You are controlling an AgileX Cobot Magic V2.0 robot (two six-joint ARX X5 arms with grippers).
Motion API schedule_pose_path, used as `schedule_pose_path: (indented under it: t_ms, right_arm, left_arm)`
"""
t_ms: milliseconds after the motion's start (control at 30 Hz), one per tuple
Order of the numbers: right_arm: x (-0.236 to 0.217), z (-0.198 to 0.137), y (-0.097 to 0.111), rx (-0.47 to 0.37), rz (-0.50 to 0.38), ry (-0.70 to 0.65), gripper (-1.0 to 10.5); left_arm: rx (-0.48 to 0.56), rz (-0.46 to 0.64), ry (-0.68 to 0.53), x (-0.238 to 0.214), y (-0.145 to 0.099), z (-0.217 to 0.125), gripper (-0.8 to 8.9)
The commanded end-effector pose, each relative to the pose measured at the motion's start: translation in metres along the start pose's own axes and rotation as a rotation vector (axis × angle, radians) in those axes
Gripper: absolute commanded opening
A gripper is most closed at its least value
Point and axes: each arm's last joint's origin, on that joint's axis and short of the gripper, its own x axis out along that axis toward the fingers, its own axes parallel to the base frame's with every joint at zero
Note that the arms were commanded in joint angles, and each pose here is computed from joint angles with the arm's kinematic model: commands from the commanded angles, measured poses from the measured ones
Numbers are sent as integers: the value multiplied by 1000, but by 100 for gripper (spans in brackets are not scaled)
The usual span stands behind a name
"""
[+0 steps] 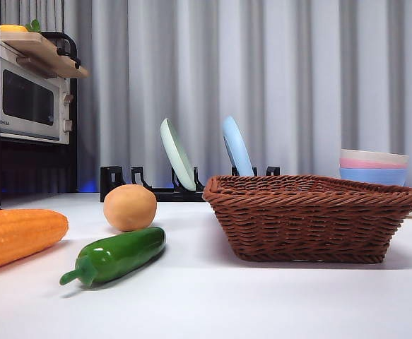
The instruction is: Pick up the basket,pick up the corn from the table,pick up the potato from the table,pick up the cucumber from the table,put all items into the basket
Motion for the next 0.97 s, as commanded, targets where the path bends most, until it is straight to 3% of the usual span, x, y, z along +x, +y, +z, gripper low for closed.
schedule_pose_path:
  t_ms: [33, 133, 300, 567, 867, 967]
  right_arm:
    - [1, -4, -1, 205, -4, 20, 1]
    - [1, -4, -1, 278, -6, 20, 1]
    - [0, 0, 0, 279, -1, 6, -10]
    - [-1, 26, 6, 280, -12, 20, -10]
    - [18, 73, 12, 194, -31, 122, -8]
    - [29, 90, 15, 168, 4, 161, -8]
  left_arm:
    - [-100, -44, 8, 2, -1, -4, -3]
    - [-169, -95, 17, 2, -2, -4, -4]
    - [-179, -169, 31, 0, -5, -3, -6]
    - [-166, -166, 65, -13, -7, 24, -7]
    - [-167, -178, 77, -17, -11, 78, -7]
    - [-171, -225, 119, -10, -14, 96, -7]
